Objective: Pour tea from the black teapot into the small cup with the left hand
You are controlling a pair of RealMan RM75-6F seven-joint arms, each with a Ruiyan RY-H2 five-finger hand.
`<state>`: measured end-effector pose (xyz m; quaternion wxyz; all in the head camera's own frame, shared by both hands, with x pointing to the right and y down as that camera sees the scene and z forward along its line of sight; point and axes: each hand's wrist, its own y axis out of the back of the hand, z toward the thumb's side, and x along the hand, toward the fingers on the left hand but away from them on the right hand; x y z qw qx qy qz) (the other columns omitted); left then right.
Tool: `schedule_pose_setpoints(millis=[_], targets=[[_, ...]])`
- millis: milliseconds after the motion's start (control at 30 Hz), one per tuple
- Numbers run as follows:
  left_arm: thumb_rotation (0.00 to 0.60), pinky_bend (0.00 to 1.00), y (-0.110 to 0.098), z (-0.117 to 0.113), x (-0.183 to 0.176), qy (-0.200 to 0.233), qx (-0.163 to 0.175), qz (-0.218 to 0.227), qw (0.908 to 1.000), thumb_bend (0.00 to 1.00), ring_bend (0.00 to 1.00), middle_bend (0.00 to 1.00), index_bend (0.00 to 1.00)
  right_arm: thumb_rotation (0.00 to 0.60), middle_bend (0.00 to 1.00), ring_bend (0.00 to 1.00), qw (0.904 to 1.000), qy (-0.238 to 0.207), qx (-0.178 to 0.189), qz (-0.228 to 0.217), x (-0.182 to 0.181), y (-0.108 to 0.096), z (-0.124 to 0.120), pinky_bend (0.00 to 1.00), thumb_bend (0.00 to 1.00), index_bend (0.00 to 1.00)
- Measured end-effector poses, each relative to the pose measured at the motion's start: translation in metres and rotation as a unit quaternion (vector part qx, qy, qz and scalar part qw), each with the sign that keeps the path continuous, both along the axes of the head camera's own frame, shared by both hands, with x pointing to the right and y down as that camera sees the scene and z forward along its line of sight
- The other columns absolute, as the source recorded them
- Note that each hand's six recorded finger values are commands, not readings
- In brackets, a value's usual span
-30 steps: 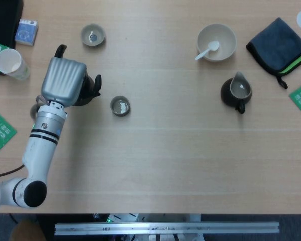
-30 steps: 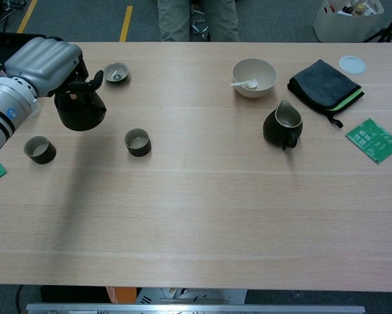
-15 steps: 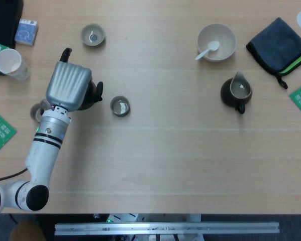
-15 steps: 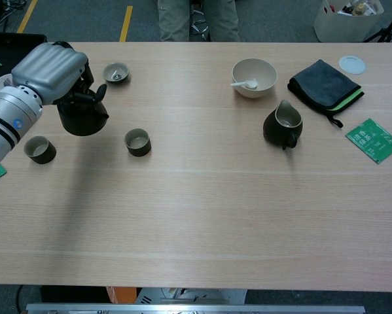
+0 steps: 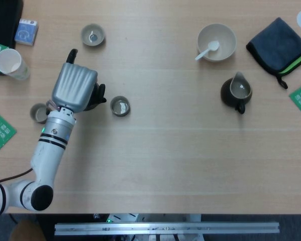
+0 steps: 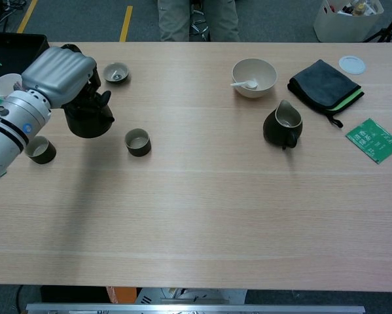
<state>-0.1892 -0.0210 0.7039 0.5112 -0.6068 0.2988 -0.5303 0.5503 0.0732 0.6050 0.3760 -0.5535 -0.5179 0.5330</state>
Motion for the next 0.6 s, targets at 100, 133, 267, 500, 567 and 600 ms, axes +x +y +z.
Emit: schedule_pose_setpoints(millis=[100,133,267,500,567,600], targets=[[0.351,0.17,0.0,0.0,0.003,0.0,0.002,0.003,1.0,0.46,0.99,1.0,0.9,0.6,0.2,0.13,1.0,0.0,-0.001,0.001,0.001,0.0,0.0,0.14,0.01,0.18],[0.357,0.17,0.0,0.001,0.004,-0.001,0.002,0.004,1.0,0.46,0.99,1.0,0.9,0.6,0.2,0.13,1.0,0.0,-0.001,0.001,0.001,0.0,0.001,0.14,0.01,0.18],[0.368,0.17,0.001,0.001,0.009,-0.002,0.004,0.008,1.0,0.46,0.99,1.0,0.9,0.6,0.2,0.13,1.0,-0.002,-0.001,0.002,0.002,0.0,0.001,0.14,0.01,0.18],[0.515,0.17,0.0,0.003,0.015,0.001,0.007,0.009,0.9999,0.46,0.99,1.0,0.9,0.6,0.2,0.13,1.0,-0.003,-0.001,0.003,0.004,0.001,0.002,0.14,0.01,0.18],[0.525,0.17,0.0,0.004,0.017,0.002,0.006,0.009,0.9999,0.46,0.99,1.0,0.9,0.6,0.2,0.13,1.0,-0.003,-0.001,0.004,0.005,0.001,0.002,0.14,0.01,0.18],[0.526,0.17,0.001,0.004,0.018,0.003,0.006,0.009,0.9999,0.46,0.99,1.0,0.9,0.6,0.2,0.13,1.0,-0.003,0.0,0.004,0.005,0.001,0.001,0.14,0.01,0.18]])
